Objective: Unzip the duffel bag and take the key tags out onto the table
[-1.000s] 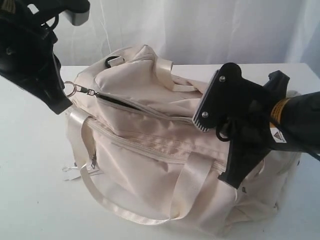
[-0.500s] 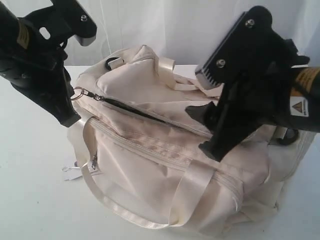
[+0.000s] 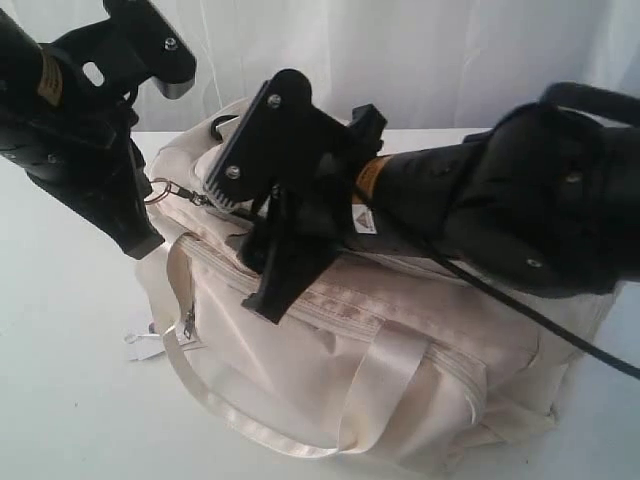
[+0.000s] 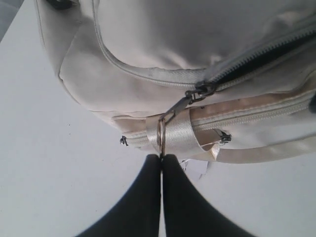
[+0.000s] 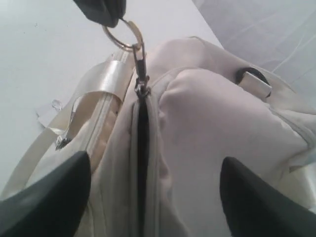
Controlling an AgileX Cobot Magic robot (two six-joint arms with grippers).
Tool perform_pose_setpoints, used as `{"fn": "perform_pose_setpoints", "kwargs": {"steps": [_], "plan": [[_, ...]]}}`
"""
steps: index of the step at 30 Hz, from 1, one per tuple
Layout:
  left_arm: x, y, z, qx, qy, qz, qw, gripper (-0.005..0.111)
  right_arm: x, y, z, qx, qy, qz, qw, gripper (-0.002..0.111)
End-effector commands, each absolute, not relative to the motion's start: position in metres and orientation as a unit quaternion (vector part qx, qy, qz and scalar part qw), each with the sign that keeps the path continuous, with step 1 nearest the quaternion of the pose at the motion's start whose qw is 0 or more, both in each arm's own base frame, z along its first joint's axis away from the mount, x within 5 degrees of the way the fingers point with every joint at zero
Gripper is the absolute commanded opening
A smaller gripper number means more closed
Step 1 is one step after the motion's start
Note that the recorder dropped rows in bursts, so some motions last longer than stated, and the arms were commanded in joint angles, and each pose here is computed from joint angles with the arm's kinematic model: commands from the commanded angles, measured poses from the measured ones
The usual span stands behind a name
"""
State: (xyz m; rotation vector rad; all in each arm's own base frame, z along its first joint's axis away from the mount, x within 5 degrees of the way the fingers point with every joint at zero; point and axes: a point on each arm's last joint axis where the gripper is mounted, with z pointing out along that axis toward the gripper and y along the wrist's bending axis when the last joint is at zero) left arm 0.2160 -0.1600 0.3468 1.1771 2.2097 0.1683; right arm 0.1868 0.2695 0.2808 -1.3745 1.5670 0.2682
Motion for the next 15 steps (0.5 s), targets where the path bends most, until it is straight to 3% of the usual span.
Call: {"fn": "perform_pose_setpoints", "kwargs": {"steps": [1,4,8,15], "plan": [[0.214,-0.157,0.348,0.443,0.839,0.061,0.31,0.0,0.189,0.285,0.275,-0.582,0.639,0.11,0.49,0.064],[0.214,-0.157,0.348,0.443,0.839,0.063,0.311,0.0,0.185,0.288,0.266,-0.596,0.65,0.096,0.461,0.045],[0.216,-0.156,0.349,0.446,0.833,0.076,0.319,0.0,0.176,0.288,0.258,-0.615,0.663,0.076,0.419,0.003],[0.229,-0.151,0.347,0.437,0.831,0.096,0.331,0.0,0.153,0.287,0.248,-0.649,0.676,0.044,0.348,0.0]]}}
